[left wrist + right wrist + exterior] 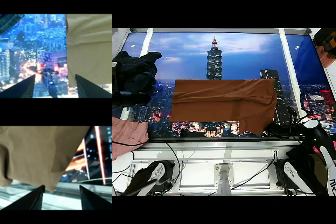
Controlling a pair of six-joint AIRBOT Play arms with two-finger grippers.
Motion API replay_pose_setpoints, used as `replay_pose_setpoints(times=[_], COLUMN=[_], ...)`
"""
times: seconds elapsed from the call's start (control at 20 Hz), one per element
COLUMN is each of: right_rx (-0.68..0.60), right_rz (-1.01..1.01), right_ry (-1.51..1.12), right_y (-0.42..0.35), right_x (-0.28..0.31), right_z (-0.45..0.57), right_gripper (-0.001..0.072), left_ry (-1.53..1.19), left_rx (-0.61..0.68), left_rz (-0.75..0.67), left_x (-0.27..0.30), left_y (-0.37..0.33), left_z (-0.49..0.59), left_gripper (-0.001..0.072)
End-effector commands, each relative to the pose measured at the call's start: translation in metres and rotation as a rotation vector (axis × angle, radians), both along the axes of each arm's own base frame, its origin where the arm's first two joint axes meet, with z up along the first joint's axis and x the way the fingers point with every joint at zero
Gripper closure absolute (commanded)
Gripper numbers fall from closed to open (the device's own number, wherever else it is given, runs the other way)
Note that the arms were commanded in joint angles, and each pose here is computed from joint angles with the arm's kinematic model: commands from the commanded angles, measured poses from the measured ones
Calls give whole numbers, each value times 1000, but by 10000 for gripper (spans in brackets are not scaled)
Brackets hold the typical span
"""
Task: Fold the clothes and pants, and hang the long-sleeved shirts on hangers.
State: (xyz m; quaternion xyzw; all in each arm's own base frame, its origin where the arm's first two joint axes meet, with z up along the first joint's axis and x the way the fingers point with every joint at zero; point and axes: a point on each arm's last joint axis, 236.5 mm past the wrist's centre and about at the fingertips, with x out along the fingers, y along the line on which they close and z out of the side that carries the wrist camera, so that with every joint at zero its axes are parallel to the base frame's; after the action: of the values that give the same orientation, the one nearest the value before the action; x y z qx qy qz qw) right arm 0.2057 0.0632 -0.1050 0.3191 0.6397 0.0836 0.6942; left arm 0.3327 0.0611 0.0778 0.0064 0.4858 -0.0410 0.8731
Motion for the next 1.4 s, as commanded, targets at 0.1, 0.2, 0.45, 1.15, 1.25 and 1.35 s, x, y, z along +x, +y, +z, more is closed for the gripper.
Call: replay_pose_setpoints(times=[0.1, 0.2, 0.45, 1.15, 1.25, 1.35], right_rx=[59, 84, 70, 3, 1, 1], right_rz=[-86, -78, -10, 79, 78, 78], right_ry=[19, 13, -47, -332, -334, -333], right_y=[6, 10, 10, 13, 12, 12], right_x=[14, 16, 20, 34, 34, 34], right_z=[-15, -17, -15, 51, 51, 51], right_gripper=[274, 349, 540, 697, 697, 697], left_ry=[-1, -1, -1, 164, 217, 287], left_rx=[1, 1, 5, -246, -311, -356], left_rz=[1, 1, -2, 110, 78, 72], left_x=[0, 0, 0, -45, -50, -55], left_y=[0, 0, 1, -21, -37, -43], left_z=[0, 0, 0, -90, -106, -121], left_gripper=[170, 171, 171, 227, 226, 215])
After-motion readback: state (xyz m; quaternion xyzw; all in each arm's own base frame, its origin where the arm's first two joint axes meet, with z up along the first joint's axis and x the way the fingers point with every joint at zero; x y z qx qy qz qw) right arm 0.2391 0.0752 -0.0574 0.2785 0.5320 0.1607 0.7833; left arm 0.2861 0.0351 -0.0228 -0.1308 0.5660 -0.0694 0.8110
